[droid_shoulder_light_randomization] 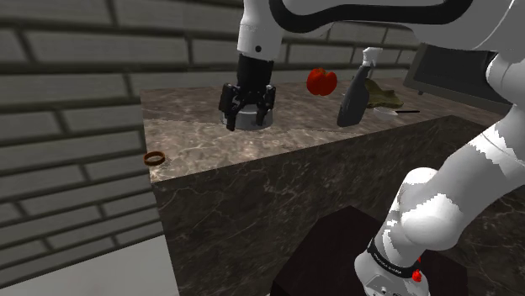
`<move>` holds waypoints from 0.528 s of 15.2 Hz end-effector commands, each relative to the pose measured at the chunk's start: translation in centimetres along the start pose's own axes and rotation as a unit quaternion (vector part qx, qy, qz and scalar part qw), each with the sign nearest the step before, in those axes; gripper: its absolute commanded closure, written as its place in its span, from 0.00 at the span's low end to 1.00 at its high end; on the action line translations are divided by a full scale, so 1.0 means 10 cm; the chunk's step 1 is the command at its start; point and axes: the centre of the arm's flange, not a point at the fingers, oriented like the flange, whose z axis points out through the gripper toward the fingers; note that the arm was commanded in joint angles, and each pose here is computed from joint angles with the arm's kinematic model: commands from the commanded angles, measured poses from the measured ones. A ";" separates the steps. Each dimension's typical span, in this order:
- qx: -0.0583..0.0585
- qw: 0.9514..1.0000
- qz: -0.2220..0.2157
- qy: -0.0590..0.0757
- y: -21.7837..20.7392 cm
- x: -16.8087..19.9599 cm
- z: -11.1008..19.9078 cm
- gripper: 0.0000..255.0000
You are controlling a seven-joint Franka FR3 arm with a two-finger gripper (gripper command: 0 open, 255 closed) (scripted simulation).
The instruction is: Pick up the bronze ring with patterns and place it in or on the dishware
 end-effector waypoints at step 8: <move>0.038 0.999 0.002 -0.027 -1.02 0.50 0.13 0.00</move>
